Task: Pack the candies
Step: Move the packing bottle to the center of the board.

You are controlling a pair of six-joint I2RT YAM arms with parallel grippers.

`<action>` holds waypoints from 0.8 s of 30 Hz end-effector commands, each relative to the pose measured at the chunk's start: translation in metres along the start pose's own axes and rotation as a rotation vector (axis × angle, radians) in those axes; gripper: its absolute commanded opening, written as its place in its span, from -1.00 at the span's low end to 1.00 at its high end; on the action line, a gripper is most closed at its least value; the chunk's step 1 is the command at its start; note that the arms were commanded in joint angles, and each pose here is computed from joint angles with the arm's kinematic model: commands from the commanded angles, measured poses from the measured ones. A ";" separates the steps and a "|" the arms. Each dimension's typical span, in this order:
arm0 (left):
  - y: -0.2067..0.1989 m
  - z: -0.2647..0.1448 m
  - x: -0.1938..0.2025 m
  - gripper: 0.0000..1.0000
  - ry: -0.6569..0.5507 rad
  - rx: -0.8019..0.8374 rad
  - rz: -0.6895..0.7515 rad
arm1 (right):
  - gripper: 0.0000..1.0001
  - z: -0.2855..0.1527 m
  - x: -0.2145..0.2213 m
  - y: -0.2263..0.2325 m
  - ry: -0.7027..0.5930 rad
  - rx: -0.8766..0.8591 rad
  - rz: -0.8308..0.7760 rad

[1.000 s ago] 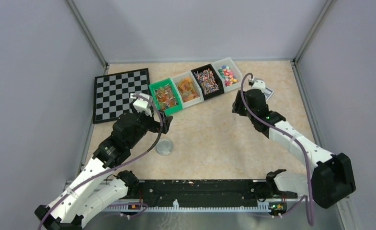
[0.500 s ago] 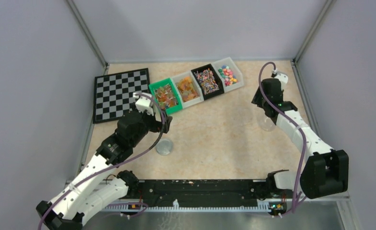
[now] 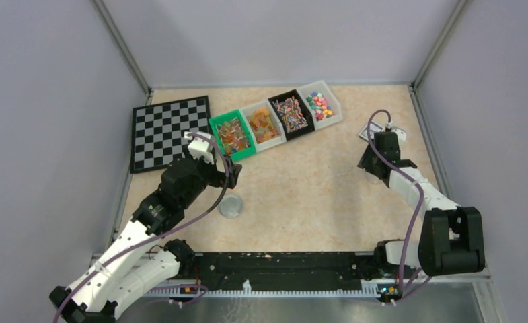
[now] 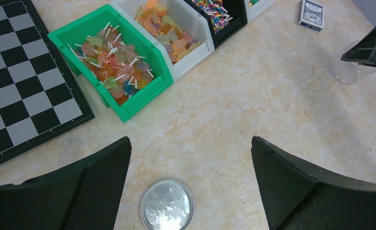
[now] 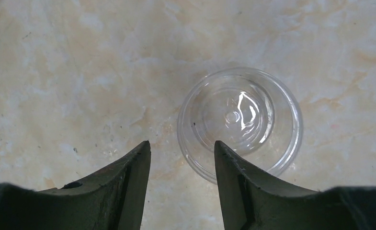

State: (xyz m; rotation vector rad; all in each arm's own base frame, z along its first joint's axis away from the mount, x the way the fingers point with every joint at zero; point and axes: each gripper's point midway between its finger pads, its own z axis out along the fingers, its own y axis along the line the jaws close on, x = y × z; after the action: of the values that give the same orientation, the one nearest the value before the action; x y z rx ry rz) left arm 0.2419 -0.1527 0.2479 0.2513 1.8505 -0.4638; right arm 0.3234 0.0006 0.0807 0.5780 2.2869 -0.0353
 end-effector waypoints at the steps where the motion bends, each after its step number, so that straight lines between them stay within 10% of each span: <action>1: -0.004 0.000 -0.010 0.97 -0.044 0.016 -0.016 | 0.00 0.014 -0.011 0.020 -0.032 -0.094 -0.050; 12: -0.002 0.003 -0.008 0.97 -0.034 0.004 -0.012 | -0.49 0.000 0.010 0.072 0.031 -0.394 -0.073; 24: 0.007 0.009 0.003 0.97 0.013 -0.050 -0.007 | -0.51 -0.035 0.039 0.146 0.096 -0.612 -0.098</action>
State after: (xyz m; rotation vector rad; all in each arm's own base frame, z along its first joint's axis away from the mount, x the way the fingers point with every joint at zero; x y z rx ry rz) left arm 0.2462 -0.1523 0.2411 0.2460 1.8743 -0.4397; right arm 0.3250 0.1337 0.0784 0.1563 2.3307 0.5320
